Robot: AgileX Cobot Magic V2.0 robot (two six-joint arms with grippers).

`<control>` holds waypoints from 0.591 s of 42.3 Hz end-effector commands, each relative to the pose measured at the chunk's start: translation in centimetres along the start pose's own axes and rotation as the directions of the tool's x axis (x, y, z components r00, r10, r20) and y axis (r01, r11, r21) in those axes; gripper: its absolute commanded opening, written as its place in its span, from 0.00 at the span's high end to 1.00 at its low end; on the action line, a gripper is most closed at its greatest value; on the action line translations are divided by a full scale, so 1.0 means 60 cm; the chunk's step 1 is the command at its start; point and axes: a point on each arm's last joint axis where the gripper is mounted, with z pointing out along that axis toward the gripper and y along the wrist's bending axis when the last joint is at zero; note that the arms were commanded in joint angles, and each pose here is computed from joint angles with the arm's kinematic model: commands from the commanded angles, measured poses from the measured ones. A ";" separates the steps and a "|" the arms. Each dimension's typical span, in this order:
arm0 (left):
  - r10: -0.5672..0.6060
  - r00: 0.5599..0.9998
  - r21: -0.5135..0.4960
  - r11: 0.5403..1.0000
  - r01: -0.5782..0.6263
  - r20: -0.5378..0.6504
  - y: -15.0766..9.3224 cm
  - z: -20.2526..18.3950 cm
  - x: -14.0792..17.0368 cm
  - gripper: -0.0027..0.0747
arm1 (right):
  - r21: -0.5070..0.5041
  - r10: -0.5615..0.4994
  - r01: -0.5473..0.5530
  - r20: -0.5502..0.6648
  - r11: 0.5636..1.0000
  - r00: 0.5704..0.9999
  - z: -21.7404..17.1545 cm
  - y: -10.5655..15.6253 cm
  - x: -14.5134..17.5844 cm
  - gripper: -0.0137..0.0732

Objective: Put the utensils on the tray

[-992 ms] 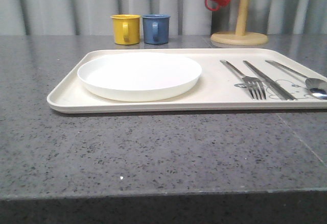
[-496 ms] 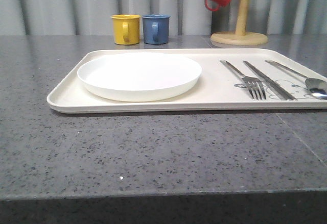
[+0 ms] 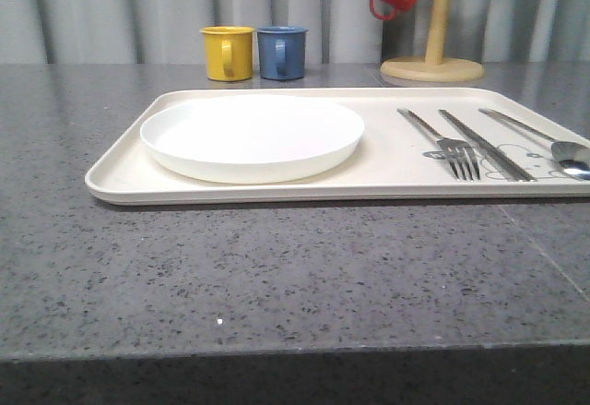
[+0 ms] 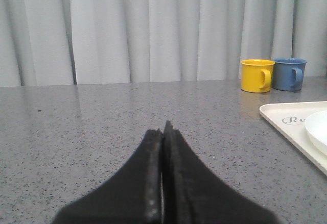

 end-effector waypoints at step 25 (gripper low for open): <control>-0.003 0.996 0.005 1.000 0.002 0.089 0.000 -0.003 -0.007 0.99 | 0.018 -0.010 0.007 0.149 1.000 0.989 -0.004 -0.002 -0.022 0.92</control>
